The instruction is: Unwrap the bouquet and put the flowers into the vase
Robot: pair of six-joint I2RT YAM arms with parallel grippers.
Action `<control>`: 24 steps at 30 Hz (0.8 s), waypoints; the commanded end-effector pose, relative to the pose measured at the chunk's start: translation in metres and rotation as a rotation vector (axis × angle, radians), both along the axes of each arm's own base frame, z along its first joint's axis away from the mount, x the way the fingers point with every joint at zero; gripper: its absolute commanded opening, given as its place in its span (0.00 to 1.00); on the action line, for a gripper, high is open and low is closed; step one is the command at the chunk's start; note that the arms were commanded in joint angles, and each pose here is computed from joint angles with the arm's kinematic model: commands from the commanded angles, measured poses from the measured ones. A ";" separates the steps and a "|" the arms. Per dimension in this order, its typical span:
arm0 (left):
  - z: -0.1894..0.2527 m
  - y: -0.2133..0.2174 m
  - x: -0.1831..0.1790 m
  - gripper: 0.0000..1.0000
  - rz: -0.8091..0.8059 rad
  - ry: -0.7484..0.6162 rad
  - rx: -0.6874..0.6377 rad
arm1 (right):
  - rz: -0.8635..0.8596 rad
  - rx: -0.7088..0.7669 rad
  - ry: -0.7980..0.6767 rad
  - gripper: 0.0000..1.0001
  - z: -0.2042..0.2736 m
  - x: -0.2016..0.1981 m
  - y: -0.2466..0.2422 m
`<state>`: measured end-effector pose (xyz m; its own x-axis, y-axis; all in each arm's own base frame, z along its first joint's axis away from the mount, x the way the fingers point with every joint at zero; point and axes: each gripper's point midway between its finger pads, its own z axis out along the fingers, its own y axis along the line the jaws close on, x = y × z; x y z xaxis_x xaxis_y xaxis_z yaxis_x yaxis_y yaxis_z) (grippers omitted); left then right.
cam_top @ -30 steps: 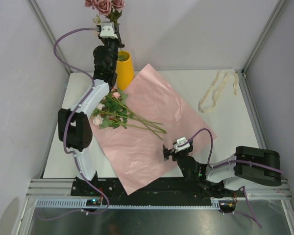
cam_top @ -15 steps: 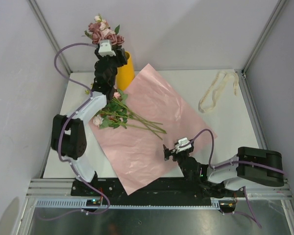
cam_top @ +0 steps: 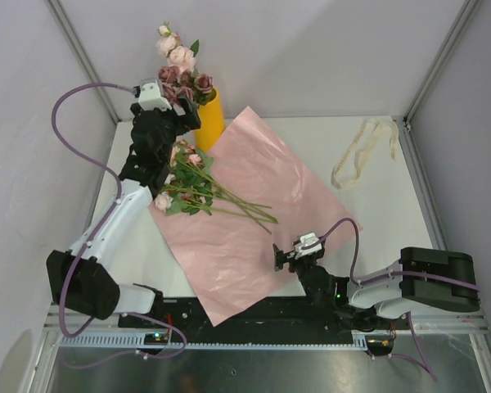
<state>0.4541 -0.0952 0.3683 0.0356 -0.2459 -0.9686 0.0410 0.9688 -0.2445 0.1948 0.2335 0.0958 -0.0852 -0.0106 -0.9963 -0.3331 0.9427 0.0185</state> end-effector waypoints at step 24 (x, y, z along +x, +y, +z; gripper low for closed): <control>-0.103 0.022 -0.122 0.88 0.160 0.336 -0.636 | -0.067 0.057 -0.006 0.99 0.008 -0.005 -0.005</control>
